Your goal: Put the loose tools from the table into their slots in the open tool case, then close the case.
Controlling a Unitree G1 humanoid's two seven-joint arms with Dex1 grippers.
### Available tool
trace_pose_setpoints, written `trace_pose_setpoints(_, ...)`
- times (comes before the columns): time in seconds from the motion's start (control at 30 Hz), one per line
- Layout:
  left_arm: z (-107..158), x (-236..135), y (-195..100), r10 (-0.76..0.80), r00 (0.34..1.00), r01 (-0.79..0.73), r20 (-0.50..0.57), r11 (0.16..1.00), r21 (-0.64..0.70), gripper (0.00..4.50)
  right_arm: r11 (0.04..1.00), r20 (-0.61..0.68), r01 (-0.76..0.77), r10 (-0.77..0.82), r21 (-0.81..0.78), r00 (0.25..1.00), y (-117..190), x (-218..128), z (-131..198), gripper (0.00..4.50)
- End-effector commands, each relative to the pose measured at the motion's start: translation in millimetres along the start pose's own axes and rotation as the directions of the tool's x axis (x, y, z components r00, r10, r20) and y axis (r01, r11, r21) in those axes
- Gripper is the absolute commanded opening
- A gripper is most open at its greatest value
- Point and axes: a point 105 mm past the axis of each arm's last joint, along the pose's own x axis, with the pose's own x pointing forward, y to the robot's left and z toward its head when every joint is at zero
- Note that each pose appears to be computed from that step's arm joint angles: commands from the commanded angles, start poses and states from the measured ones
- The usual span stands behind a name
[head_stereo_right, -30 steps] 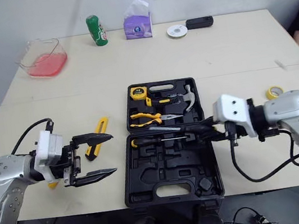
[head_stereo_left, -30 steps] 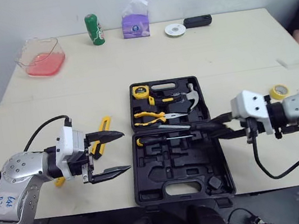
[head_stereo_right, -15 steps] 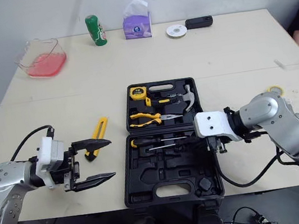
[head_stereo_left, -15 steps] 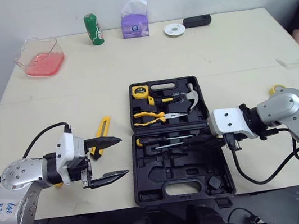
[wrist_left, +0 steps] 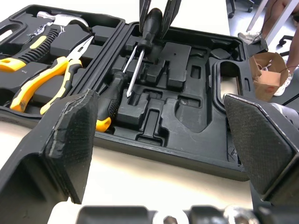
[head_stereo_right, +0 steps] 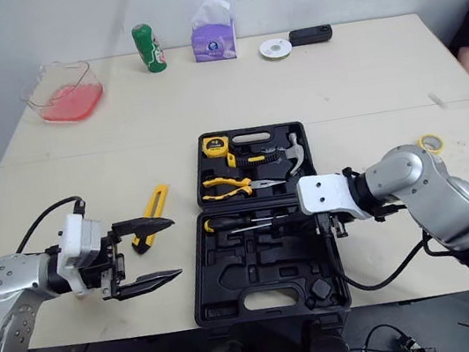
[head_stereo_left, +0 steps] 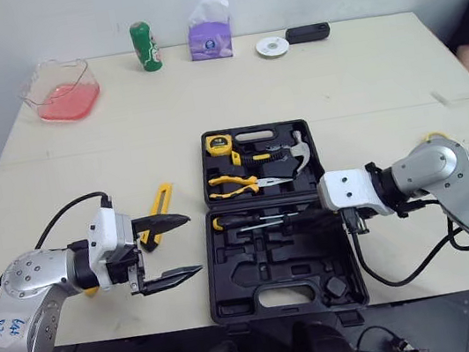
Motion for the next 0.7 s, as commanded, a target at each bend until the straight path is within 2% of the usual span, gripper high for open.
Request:
trace_pose_setpoints(0.03, 5.6, -1.5, -1.9, 0.001, 1.000, 0.000, -0.007, 0.999, 0.036, 4.50, 0.999, 0.010, 0.000, 0.000, -0.033, 1.000, 1.8, 1.1, 8.7, 1.00)
trace_pose_setpoints(0.7, 3.3, -1.6, -3.1, 0.012, 1.000, -0.011, -0.009, 0.999, 0.035, 4.50, 0.999, -0.006, -0.042, 0.042, 0.006, 0.999, 12.9, 7.6, 1.1, 1.00)
